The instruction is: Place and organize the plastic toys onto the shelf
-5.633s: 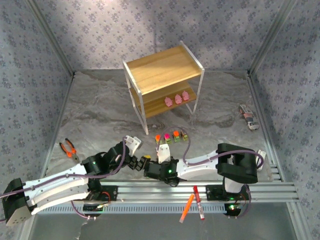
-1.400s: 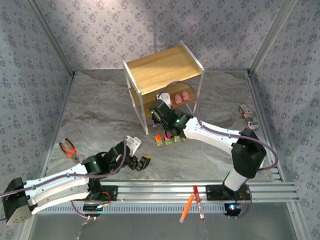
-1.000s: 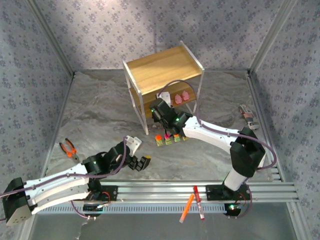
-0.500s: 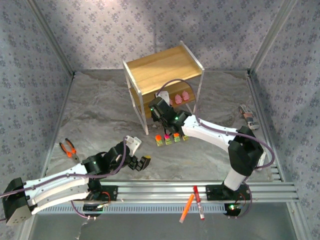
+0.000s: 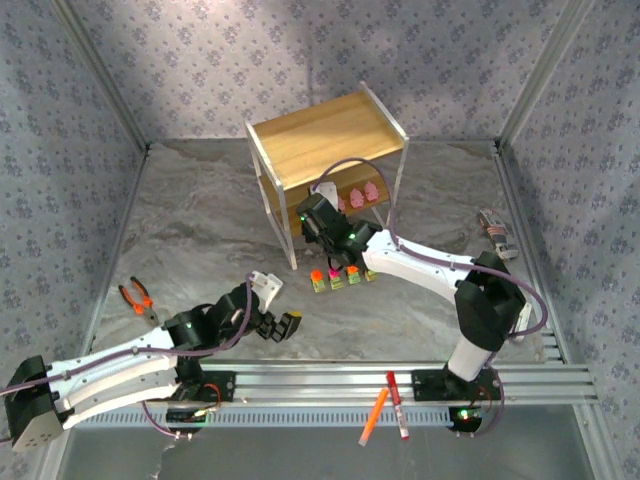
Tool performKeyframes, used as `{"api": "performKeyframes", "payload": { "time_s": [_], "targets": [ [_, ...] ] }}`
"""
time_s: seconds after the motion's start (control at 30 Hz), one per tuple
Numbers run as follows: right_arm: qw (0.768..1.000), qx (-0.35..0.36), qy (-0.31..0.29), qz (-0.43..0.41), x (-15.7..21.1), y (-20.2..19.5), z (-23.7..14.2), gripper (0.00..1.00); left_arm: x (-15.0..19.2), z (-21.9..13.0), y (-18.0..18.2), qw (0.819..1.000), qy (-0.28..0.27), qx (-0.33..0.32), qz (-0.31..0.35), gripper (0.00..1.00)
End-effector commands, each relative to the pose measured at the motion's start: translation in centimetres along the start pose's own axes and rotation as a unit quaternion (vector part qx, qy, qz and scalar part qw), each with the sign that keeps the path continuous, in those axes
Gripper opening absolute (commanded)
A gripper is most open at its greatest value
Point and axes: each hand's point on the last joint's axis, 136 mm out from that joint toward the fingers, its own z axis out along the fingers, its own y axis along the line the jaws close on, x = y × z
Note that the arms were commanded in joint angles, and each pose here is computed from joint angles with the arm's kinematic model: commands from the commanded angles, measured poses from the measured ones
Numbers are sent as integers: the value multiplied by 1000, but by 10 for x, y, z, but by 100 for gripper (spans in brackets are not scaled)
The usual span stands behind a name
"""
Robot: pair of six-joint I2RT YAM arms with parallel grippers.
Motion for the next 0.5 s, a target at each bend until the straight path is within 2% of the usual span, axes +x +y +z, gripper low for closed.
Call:
{"api": "performKeyframes", "payload": {
  "time_s": [0.0, 0.47],
  "targets": [
    [1000, 1, -4, -1, -5, -1, 0, 25, -15, -6, -2, 1000, -14, 2, -1, 99],
    [1000, 0, -4, -4, -7, 0, -2, 28, -15, -5, -3, 1000, -13, 4, -1, 99]
  ]
}}
